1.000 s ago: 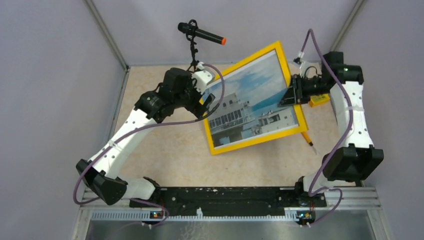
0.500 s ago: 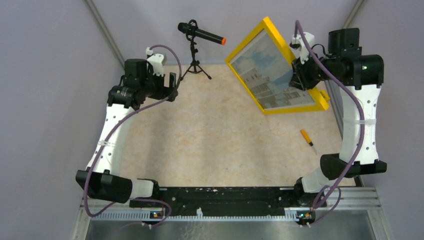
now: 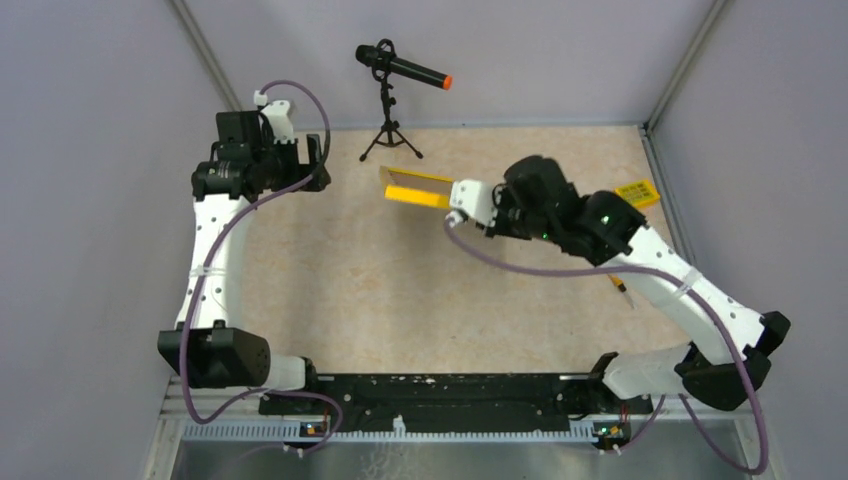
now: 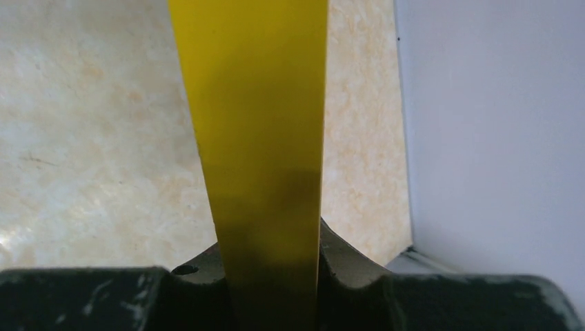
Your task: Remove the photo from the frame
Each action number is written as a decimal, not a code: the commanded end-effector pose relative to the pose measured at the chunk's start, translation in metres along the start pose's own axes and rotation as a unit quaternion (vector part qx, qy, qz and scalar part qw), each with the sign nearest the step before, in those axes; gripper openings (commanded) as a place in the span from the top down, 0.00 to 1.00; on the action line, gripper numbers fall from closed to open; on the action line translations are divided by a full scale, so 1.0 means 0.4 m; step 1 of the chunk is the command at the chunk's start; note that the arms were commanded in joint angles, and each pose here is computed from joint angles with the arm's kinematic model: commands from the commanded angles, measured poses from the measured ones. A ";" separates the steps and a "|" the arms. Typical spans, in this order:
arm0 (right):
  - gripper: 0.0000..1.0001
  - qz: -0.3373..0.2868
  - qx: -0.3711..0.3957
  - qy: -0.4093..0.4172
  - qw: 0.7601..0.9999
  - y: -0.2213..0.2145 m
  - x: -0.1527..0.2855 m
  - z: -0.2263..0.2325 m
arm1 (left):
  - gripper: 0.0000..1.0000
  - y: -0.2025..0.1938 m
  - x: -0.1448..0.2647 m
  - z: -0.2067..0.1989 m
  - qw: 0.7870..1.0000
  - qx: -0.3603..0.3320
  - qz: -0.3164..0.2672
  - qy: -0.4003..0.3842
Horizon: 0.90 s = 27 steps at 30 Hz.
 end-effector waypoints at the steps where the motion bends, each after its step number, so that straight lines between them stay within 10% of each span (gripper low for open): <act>1: 1.00 0.009 0.050 -0.141 0.989 0.005 0.013 -0.015 | 0.01 0.035 0.034 0.021 1.000 0.016 -0.022 0.004; 12: 1.00 0.028 0.140 -0.143 0.979 -0.075 -0.114 0.205 | 0.01 0.015 0.035 0.049 1.000 0.021 -0.011 0.015; 21: 0.55 0.001 0.211 -0.090 0.973 -0.132 -0.171 0.383 | 0.01 -0.021 0.018 0.036 1.000 0.024 -0.003 -0.007; 27: 0.48 -0.001 0.228 -0.044 0.973 -0.142 -0.219 0.445 | 0.01 -0.063 0.003 0.029 0.999 0.033 0.000 -0.018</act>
Point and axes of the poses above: each gripper's point midway between its finger pads, its own x axis back along the fingers, its own z axis along the line the jaws close on, y = z × x, the point moved 3 cm from there along x, back along the fingers
